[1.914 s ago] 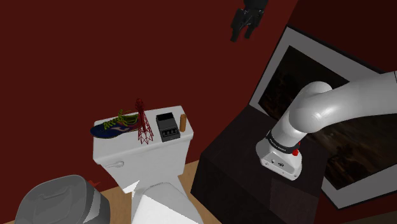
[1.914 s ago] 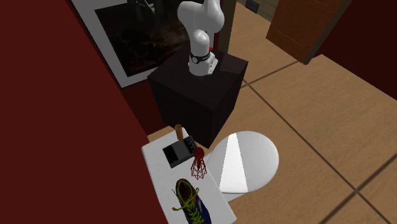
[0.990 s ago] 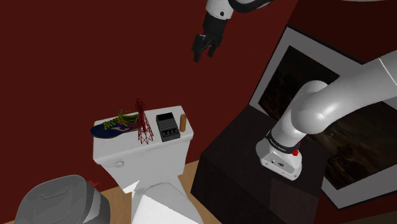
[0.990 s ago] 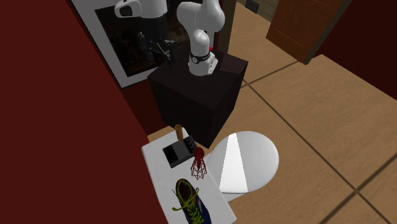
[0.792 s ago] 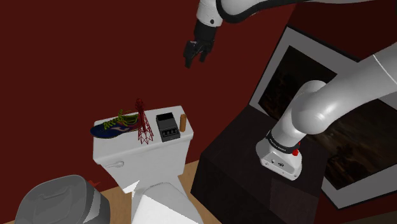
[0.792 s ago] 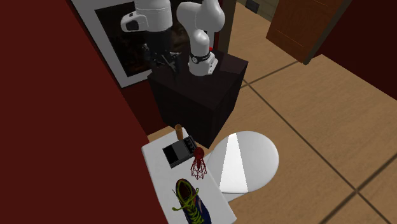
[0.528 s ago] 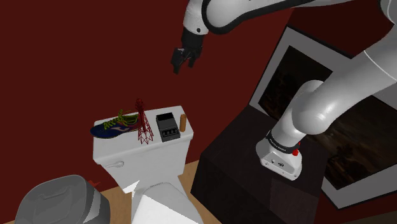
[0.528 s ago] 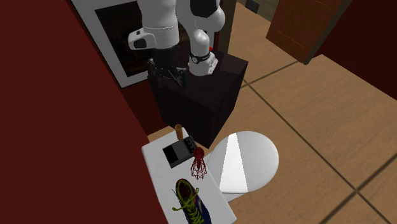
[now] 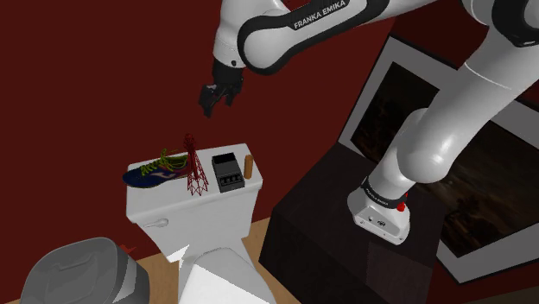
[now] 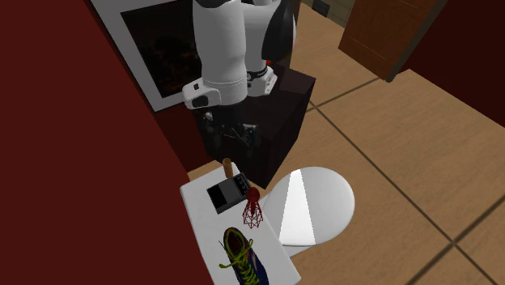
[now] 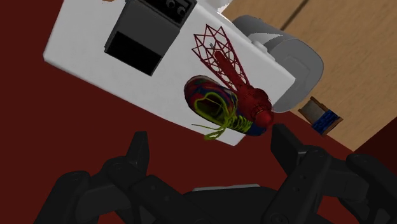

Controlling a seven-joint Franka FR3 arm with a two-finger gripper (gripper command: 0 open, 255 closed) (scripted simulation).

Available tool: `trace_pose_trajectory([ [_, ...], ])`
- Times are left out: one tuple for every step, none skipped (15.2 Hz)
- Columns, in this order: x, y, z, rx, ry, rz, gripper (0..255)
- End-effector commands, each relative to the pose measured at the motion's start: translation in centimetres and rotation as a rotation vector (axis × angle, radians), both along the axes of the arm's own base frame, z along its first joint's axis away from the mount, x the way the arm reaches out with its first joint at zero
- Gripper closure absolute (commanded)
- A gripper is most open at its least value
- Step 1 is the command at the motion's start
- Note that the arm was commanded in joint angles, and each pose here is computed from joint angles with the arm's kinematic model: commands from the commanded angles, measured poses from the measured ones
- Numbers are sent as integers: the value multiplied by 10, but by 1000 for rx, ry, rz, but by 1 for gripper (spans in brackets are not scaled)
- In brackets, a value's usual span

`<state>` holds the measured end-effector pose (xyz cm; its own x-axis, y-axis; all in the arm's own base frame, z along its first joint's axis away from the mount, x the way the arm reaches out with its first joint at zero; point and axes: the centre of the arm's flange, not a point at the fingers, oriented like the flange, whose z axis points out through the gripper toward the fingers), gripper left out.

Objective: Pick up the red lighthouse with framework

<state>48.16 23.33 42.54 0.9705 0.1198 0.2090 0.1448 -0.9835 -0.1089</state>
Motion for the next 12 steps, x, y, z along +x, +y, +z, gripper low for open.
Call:
trace_pose_trajectory([
  [11,21,-15,5,-11,18,0],
  [16,31,-21,7,-16,27,0],
  [21,41,-26,9,-21,36,0],
  [26,51,-32,11,-26,45,0],
  [31,61,-38,13,-31,54,0],
  [35,71,-44,15,-36,62,0],
  [40,81,-49,17,-42,71,0],
  [41,83,-51,18,-43,73,0],
  [41,83,-56,18,-43,73,0],
  [41,83,-61,18,-43,73,0],
  [41,83,-66,18,-43,73,0],
  [41,83,-72,18,-43,73,0],
])
